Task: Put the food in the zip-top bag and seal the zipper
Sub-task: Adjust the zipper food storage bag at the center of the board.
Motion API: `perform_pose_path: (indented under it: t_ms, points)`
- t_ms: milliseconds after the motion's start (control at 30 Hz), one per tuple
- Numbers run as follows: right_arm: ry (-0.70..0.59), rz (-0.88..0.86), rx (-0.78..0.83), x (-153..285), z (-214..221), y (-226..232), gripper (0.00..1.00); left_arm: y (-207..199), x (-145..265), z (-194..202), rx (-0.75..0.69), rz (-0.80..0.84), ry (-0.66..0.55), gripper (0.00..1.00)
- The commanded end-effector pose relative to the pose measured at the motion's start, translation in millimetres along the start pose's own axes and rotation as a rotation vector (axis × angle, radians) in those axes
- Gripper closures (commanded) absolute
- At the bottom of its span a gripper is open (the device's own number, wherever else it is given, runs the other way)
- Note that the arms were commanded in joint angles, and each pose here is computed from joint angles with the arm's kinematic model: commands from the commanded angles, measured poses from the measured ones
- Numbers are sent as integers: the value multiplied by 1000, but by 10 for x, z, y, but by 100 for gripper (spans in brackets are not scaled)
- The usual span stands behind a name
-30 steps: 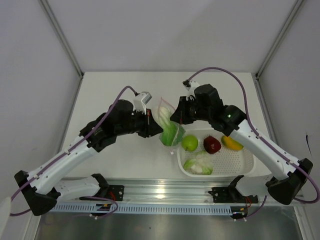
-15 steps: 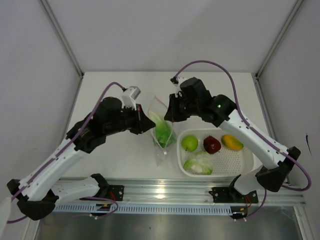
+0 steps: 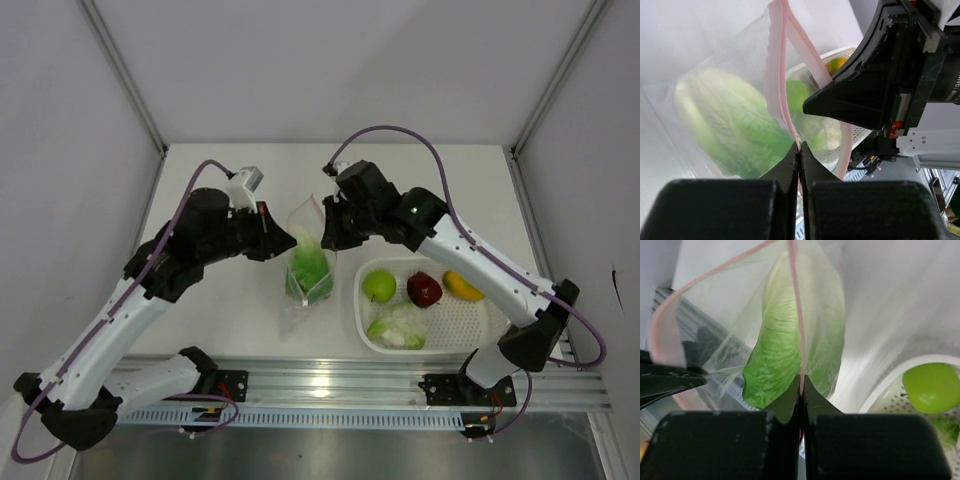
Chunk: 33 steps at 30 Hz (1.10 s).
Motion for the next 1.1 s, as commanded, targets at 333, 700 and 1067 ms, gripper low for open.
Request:
perform_pose_path:
  t_ms: [333, 700, 1067]
  points:
    - [-192, -32, 103, 376, -301, 309, 100, -172, 118, -179, -39, 143, -54, 99]
    - [-150, -161, 21, 174, -155, 222, 100, 27, -87, 106, 25, 125, 47, 99]
    - [-218, -256, 107, 510, -354, 404, 100, -210, 317, -344, -73, 136, -103, 99]
Point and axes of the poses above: each gripper's point midway between its finger pads, its own x axis back along the fingers, its own y axis along the line the jaws close on, z = x × y, the point moved 6 cm from there along x, back along the fingers, and after that the axes turned 1 degree about -x, right-handed, at the moved point
